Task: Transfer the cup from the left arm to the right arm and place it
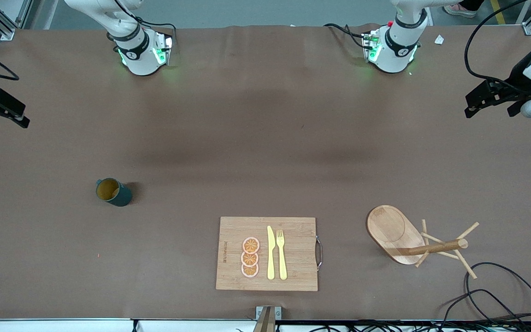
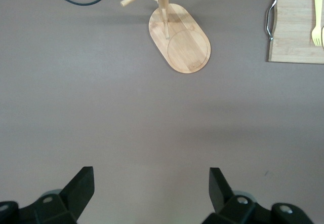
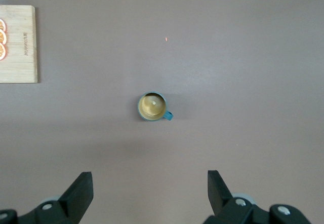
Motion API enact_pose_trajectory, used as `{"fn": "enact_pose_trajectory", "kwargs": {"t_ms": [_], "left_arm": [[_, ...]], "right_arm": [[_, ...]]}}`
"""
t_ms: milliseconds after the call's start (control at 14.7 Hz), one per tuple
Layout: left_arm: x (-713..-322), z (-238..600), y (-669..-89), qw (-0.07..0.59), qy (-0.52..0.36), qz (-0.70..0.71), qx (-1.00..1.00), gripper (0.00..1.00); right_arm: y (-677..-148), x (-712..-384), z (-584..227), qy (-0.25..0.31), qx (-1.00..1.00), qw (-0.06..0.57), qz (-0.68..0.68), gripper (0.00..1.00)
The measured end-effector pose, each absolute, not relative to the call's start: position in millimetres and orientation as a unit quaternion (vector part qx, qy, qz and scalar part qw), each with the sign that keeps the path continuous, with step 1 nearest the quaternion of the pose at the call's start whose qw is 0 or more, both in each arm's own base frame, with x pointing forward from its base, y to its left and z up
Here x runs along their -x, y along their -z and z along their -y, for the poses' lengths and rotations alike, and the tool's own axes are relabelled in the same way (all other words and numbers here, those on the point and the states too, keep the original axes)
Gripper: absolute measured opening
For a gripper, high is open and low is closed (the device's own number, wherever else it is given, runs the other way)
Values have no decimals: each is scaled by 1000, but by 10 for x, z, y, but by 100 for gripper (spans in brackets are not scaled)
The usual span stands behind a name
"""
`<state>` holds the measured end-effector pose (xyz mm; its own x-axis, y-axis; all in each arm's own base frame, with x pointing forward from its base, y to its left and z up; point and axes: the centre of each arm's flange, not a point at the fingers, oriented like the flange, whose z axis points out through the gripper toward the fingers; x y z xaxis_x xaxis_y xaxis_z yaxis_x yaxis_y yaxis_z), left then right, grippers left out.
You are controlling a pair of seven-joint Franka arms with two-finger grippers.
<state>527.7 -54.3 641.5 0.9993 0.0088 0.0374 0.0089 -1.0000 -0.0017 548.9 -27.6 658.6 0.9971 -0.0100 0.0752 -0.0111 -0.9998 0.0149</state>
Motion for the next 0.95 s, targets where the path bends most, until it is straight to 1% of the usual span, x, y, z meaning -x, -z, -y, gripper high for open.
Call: {"fn": "enact_pose_trajectory", "kwargs": {"t_ms": [953], "left_arm": [[-5267, 555, -6390, 2, 4, 3, 1000, 100]], "right_arm": [[-6577, -5494, 268, -43, -999, 10, -2, 100]]}}
